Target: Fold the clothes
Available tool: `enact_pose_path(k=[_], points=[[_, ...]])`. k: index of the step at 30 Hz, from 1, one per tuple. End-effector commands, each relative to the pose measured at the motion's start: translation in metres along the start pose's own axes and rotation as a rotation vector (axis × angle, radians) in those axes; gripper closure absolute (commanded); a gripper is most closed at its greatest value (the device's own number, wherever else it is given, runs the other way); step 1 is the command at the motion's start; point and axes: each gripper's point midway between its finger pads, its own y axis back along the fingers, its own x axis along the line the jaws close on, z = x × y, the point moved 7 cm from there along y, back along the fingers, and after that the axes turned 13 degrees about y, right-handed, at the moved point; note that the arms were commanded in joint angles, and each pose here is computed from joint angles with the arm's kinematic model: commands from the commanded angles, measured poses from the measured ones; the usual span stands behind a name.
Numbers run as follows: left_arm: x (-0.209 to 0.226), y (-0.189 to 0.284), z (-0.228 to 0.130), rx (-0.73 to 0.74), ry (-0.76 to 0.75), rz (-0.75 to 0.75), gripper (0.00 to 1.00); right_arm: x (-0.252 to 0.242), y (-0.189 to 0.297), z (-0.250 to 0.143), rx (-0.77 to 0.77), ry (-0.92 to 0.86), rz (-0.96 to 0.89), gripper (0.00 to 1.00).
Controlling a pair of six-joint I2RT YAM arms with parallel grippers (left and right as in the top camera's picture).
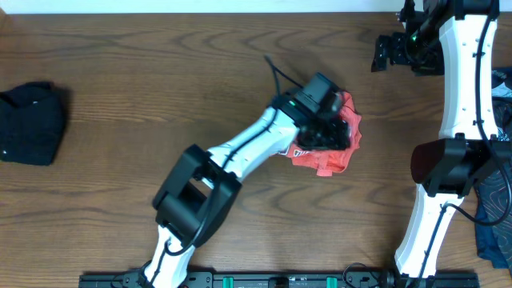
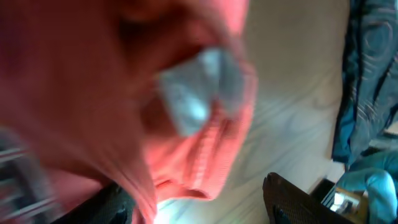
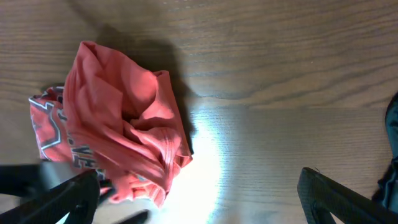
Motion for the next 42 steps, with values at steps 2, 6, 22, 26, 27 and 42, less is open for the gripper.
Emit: enact_pose_path(k=[2, 6, 22, 26, 27, 42], points=[[-0.016, -0.003, 0.001, -0.013, -0.05, -0.058, 0.33, 0.004, 0.01, -0.003, -0.016, -0.008, -0.001, 0.01], [-0.02, -0.002, 0.001, -0.004, -0.045, -0.088, 0.33, 0.004, 0.01, -0.004, -0.012, -0.009, 0.0, 0.01], [0.028, 0.09, 0.062, -0.16, 0.071, -0.085, 0.32, 0.004, 0.01, -0.002, -0.019, -0.007, -0.002, 0.01], [0.057, 0.101, 0.06, -0.121, 0.163, -0.007, 0.2, 0.004, 0.01, -0.002, -0.02, -0.007, -0.002, 0.01], [0.065, 0.1, 0.058, -0.101, 0.191, 0.013, 0.16, 0.004, 0.01, -0.002, -0.02, -0.007, -0.001, 0.01], [0.14, 0.07, 0.035, -0.011, 0.328, 0.09, 0.02, 0.005, 0.01, -0.003, -0.015, -0.007, 0.004, 0.01]])
